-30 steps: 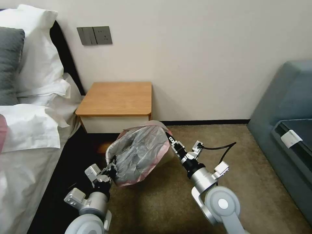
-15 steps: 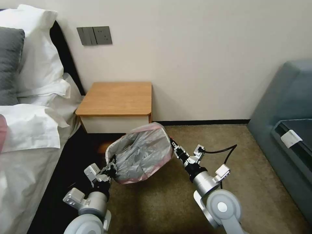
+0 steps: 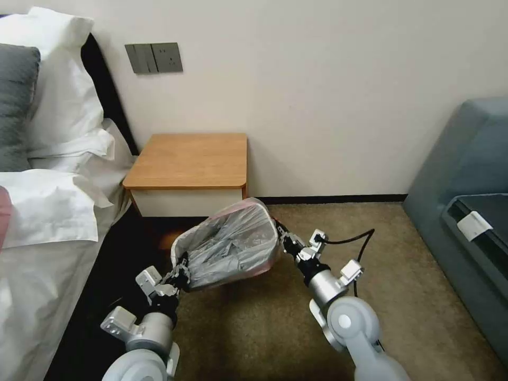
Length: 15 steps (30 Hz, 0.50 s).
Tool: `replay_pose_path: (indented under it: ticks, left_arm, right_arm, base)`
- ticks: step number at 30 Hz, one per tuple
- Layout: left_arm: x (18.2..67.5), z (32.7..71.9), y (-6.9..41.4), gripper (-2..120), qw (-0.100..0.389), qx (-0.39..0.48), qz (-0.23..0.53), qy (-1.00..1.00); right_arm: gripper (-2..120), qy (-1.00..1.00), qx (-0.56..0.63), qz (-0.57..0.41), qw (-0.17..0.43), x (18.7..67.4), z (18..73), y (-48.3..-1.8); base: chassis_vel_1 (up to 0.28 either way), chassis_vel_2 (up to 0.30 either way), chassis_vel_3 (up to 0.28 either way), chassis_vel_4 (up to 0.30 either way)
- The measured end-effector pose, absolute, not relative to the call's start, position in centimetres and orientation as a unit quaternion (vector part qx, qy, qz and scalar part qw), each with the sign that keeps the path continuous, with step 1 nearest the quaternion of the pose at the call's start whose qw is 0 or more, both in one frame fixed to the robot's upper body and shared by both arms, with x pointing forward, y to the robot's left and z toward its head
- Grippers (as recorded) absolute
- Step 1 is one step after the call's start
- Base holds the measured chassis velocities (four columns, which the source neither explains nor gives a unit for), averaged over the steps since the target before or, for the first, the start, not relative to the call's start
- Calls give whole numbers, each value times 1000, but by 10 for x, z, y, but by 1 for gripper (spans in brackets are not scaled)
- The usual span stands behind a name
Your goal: Pick up the garbage bag from the table and place it over the trash can.
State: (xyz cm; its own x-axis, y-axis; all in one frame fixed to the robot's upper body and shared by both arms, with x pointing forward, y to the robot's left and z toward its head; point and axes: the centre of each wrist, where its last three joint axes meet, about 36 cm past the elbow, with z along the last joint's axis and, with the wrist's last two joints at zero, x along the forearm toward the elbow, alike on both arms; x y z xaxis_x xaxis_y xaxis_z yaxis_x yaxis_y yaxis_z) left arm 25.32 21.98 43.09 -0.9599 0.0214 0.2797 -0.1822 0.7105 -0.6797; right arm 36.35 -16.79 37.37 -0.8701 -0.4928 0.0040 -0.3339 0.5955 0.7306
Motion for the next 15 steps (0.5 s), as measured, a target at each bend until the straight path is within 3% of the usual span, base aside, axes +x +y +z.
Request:
replay_pose_path:
  ticks: [15]
  left_arm:
    - [261, 433, 227, 5, 121, 50, 392, -911]
  right_arm:
    - [0, -900, 238, -346, 118, 349, 361, -176]
  base:
    - [0, 0, 0, 0]
